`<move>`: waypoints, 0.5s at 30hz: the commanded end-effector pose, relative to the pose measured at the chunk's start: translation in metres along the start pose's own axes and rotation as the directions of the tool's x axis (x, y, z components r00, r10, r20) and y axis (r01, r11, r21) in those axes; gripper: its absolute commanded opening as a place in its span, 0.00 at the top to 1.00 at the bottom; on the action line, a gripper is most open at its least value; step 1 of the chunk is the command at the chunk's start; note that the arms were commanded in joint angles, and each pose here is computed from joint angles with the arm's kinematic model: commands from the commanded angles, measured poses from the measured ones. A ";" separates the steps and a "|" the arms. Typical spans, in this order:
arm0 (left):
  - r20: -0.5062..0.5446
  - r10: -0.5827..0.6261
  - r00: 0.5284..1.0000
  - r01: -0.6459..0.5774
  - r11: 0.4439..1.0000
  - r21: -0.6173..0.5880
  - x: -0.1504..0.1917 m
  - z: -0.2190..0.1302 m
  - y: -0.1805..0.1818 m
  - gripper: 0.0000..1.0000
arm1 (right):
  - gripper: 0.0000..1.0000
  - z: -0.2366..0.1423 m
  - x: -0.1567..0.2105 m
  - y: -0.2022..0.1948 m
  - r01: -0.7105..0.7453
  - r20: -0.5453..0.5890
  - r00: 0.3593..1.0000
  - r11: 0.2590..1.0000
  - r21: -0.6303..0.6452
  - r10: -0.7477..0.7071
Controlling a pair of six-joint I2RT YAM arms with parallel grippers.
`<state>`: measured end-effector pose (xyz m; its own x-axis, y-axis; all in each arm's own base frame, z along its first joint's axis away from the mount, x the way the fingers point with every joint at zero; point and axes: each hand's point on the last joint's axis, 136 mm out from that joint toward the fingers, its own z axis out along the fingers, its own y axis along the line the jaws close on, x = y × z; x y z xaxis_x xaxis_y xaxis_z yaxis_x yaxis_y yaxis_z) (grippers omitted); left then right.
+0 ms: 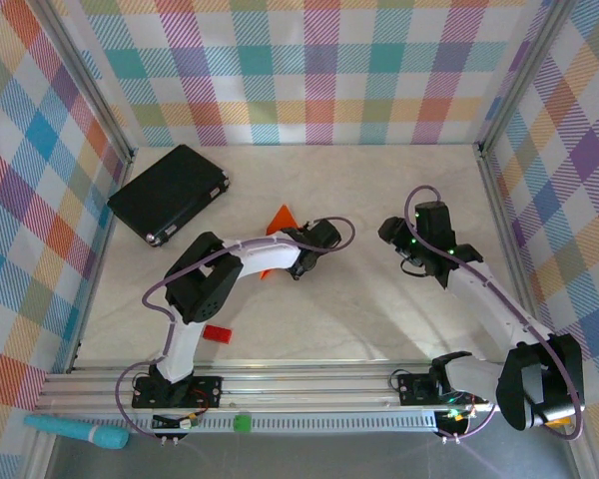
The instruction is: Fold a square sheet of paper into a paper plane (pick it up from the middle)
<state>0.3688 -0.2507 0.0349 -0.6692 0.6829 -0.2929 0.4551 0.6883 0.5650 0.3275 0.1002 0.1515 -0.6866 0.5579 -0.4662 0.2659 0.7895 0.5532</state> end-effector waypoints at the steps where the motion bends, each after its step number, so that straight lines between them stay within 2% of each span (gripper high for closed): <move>1: -0.002 0.003 1.000 -0.003 1.000 -0.017 0.004 0.002 -0.012 0.83 | 0.35 -0.001 0.003 -0.008 -0.026 -0.009 1.000 0.999 0.022 0.026; 10: -0.012 -0.059 0.998 0.060 0.995 0.084 0.006 -0.005 -0.034 0.73 | 0.35 0.004 0.006 -0.008 -0.037 -0.033 0.999 0.999 0.031 0.038; 15: 0.001 -0.134 0.991 0.132 0.975 0.179 -0.004 -0.024 -0.039 0.67 | 0.35 0.004 0.005 -0.009 -0.032 -0.034 0.999 0.999 0.037 0.033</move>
<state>0.3559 -0.2655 0.0271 -0.6993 0.6312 -0.3356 0.4270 0.7453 0.5120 0.3256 0.0985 0.1423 -0.6959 0.5679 -0.4395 0.2971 0.7848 0.5439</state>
